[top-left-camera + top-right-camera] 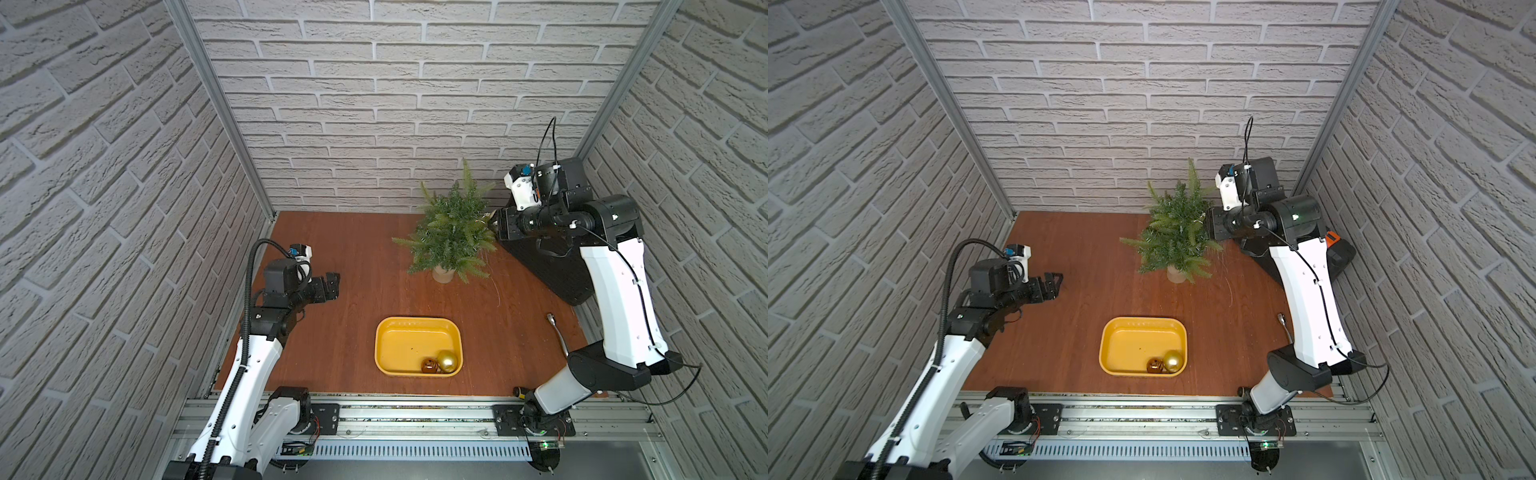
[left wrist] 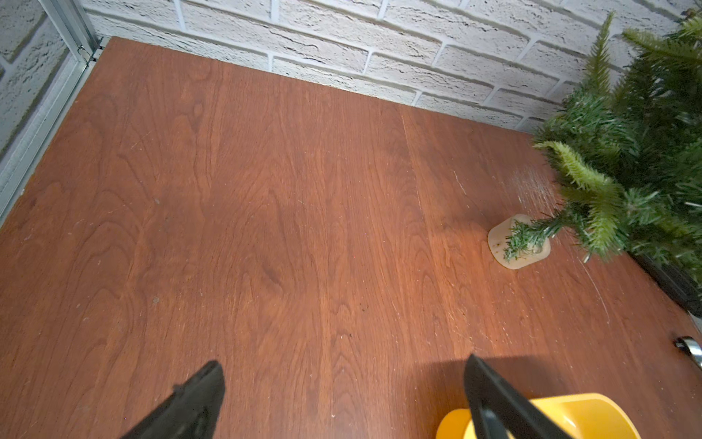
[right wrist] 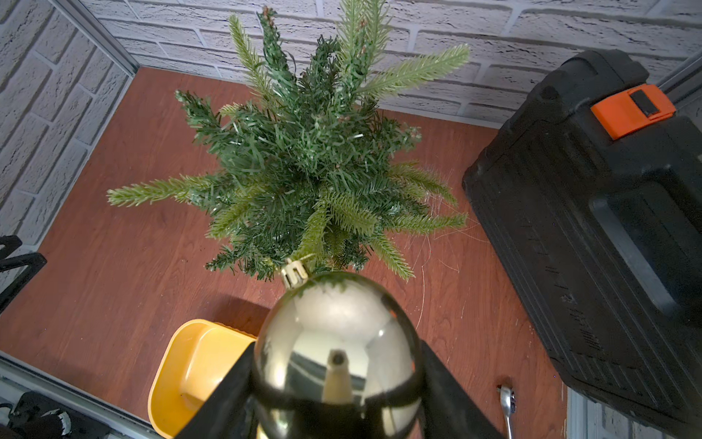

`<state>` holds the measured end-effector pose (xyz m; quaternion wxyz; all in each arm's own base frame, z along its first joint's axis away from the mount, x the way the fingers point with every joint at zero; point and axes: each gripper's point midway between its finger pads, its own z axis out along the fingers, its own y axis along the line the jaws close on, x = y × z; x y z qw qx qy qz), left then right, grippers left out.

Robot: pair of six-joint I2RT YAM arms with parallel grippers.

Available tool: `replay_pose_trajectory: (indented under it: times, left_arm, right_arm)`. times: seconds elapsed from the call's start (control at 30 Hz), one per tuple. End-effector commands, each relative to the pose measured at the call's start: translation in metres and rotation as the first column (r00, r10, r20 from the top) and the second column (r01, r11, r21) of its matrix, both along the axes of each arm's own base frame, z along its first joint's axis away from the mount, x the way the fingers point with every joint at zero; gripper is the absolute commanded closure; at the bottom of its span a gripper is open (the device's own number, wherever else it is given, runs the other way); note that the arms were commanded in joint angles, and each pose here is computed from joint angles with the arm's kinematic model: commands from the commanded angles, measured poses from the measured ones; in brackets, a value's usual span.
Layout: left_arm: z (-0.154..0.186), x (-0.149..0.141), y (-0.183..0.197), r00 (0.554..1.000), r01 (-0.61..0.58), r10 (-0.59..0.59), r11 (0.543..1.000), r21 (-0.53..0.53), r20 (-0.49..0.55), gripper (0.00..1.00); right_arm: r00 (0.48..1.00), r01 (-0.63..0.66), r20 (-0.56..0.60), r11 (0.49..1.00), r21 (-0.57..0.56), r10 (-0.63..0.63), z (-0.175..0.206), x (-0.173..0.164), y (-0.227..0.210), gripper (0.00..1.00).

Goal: Decorate the small christmas tree with ornaments
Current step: Hang an ornament on the christmas tree.

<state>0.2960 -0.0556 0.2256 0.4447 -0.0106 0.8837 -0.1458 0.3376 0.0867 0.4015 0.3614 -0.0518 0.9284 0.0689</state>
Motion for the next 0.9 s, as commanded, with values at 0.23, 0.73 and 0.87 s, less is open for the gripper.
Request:
replay_pose_trajectory:
  times: [0.23, 0.73, 0.87]
  left_arm:
    - [0.007, 0.003, 0.000, 1.000, 0.003, -0.003, 1.000, -0.007, 0.028, 0.02]
    - [0.006, 0.003, 0.001, 1.000, 0.001, -0.001, 1.000, -0.004, 0.027, 0.02]
    - [0.006, 0.003, 0.001, 1.000, 0.000, 0.000, 1.000, -0.003, 0.024, 0.02]
  right_arm:
    - [0.998, 0.012, 0.055, 1.000, -0.007, -0.011, 0.009, 0.015, -0.005, 0.57]
    - [0.998, -0.006, 0.055, 1.000, -0.003, 0.006, 0.010, 0.023, -0.003, 0.57]
    - [0.999, 0.002, 0.049, 1.000, -0.016, -0.001, 0.008, 0.025, -0.005, 0.57]
